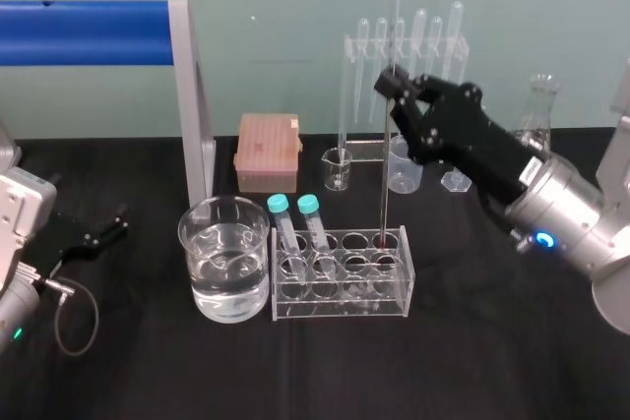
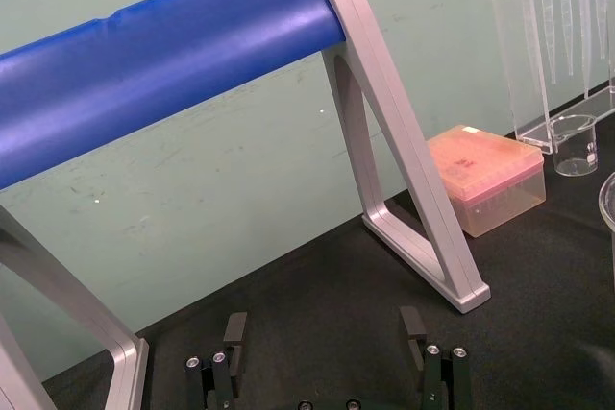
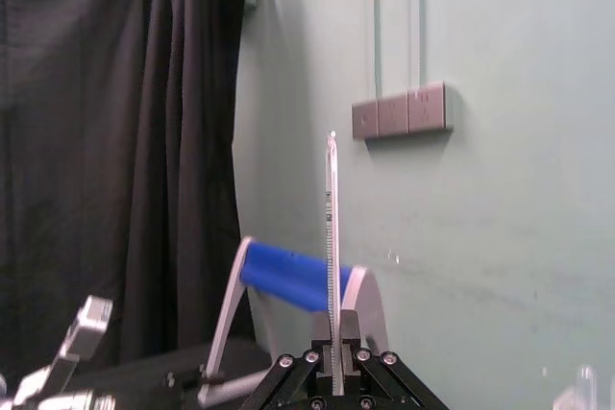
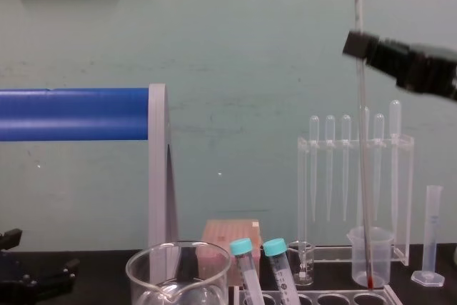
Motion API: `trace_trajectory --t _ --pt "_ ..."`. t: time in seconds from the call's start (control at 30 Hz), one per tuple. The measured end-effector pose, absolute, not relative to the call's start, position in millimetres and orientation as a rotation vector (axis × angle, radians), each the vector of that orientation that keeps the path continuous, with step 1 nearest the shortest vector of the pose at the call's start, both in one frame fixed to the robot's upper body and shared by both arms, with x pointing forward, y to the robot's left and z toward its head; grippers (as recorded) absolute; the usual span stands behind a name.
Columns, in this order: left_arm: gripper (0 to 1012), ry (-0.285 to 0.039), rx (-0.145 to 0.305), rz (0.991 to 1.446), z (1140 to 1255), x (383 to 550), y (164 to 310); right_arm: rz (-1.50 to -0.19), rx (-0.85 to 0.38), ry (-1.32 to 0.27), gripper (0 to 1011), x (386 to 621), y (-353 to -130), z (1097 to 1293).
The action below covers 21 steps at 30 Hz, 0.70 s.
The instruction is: Hold the thermometer with one hand and immerse one end into the beaker, then reinsert it into the test tube rack.
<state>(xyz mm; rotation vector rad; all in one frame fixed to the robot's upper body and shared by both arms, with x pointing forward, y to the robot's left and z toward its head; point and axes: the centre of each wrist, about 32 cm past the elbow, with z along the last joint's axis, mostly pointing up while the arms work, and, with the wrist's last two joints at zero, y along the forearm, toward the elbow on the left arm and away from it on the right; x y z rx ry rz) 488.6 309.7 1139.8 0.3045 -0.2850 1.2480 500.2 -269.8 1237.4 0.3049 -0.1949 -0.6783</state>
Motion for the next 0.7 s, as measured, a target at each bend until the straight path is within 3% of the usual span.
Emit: trace_trajectory --t 0.37,0.7 --pt "1008 -0.285 0.304 1.248 1139.8 488.6 309.7 -0.677 0.279 -0.133 55 501 -260 1214.7" --pt "1008 -0.285 0.304 1.248 1139.8 488.6 309.7 -0.668 0.286 -0.155 55 512 -253 1206.9"
